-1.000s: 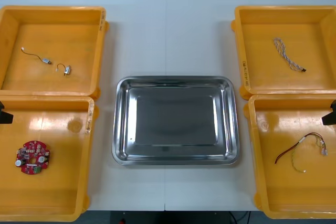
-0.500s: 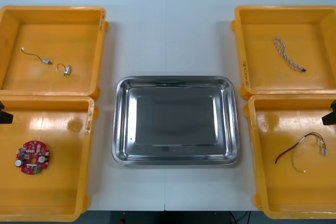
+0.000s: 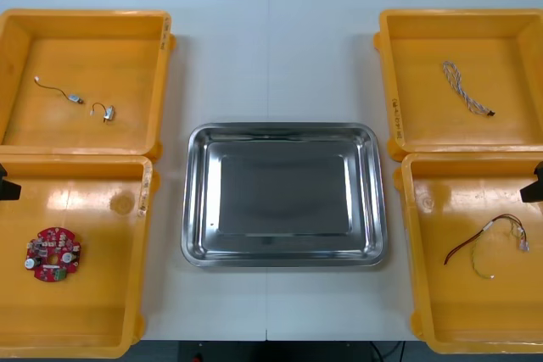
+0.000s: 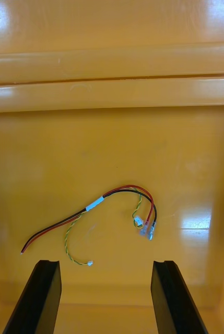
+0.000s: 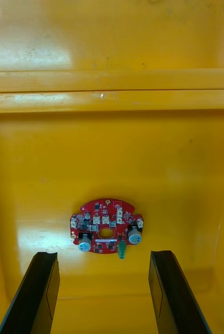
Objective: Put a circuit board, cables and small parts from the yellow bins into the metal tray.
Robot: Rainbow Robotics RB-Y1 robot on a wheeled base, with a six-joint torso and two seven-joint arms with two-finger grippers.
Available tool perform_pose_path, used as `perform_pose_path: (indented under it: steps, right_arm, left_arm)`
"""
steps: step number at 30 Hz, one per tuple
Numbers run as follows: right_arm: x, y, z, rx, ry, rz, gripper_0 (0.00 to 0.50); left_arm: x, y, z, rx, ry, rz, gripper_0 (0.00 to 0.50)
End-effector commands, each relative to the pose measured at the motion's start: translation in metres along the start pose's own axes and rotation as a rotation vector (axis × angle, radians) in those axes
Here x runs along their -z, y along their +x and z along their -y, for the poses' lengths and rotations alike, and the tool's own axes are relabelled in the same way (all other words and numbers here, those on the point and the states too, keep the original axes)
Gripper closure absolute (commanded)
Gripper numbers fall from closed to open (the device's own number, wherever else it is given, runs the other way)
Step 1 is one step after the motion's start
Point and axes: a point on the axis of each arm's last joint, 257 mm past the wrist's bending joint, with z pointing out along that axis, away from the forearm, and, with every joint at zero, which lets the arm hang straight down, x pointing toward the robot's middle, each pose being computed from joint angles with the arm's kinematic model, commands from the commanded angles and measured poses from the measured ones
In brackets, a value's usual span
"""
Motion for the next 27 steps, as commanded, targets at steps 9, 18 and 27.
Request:
perform_pose_path:
  steps: [9,18,27]
  right_arm:
    - [0.006,0.000,0.003,-0.046,0.009,0.019,0.000]
    - [0.004,0.001,0.003,-0.065,0.010,0.019,0.000]
    - [-0.007,0.005,-0.014,-0.240,-0.041,0.010,0.000]
  left_arm:
    - [0.003,0.022,-0.002,0.025,-0.070,-0.013,0.000]
    - [-0.009,0.044,0.013,0.037,-0.041,-0.042,0.000]
    - [-0.028,0.058,0.026,0.045,-0.018,-0.044,0.000]
